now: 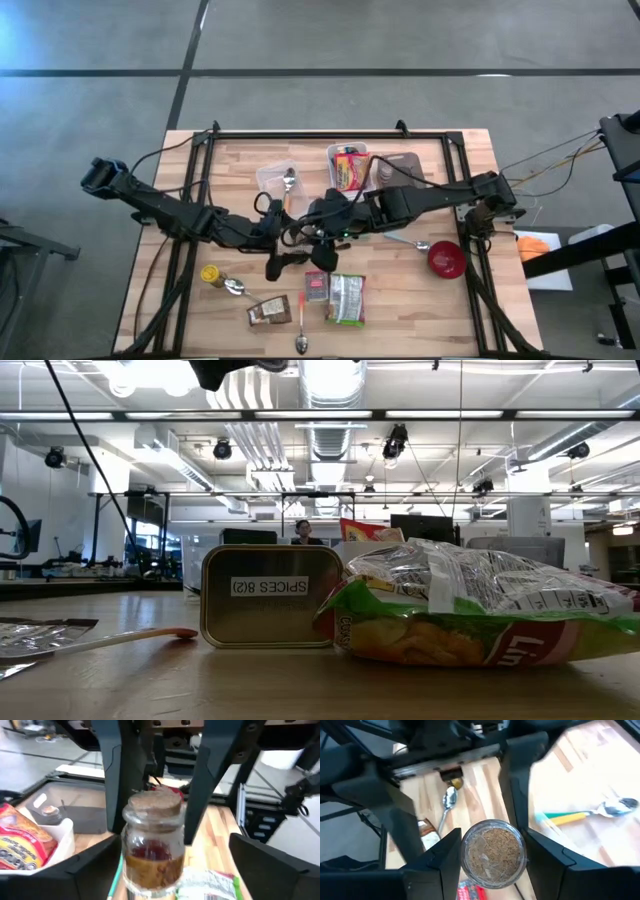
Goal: Pick & Place Food Item
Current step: Put the brown seasoning bottle into the black bin
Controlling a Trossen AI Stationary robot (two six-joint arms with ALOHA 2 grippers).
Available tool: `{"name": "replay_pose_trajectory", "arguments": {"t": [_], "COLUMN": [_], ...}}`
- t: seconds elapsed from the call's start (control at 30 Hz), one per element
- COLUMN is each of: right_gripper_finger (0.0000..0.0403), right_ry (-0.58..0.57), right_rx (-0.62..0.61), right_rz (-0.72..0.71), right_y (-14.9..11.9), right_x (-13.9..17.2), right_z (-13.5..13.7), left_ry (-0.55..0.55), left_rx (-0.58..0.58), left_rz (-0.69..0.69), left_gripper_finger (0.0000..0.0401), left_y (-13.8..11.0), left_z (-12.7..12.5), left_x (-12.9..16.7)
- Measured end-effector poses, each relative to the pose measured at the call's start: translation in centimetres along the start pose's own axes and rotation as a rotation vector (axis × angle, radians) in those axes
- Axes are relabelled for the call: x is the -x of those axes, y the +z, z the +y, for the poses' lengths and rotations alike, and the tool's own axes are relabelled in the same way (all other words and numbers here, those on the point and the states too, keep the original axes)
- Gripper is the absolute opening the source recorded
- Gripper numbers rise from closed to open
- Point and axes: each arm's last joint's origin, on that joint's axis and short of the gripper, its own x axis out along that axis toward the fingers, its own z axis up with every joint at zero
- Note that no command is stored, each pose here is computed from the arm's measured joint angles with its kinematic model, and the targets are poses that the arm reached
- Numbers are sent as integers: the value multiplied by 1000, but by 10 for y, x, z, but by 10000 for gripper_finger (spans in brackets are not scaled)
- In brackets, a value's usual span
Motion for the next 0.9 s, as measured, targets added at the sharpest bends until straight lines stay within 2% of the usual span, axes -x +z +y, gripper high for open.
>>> {"name": "replay_pose_trajectory", "arguments": {"t": [0.07, 0.17, 0.47, 0.63, 0.9], "right_gripper_finger": [171, 171, 171, 171, 171], "right_ry": [-16, -72, -325, -511, -638], "right_rx": [-3, -4, -48, -161, -285], "right_rz": [1, 10, 98, 153, 238], "right_y": [1, 0, -8, -14, -24], "right_x": [7, 17, 47, 58, 58], "right_z": [-2, -7, -35, -64, -125], "left_ry": [20, 37, 61, 66, 75], "left_rx": [2, 0, 16, 19, 42], "left_rz": [-9, -10, 1, 19, 68], "left_gripper_finger": [389, 392, 337, 305, 261], "left_y": [1, 1, 3, 7, 9], "left_z": [1, 1, 5, 9, 17], "left_x": [0, 1, 9, 22, 49]}}
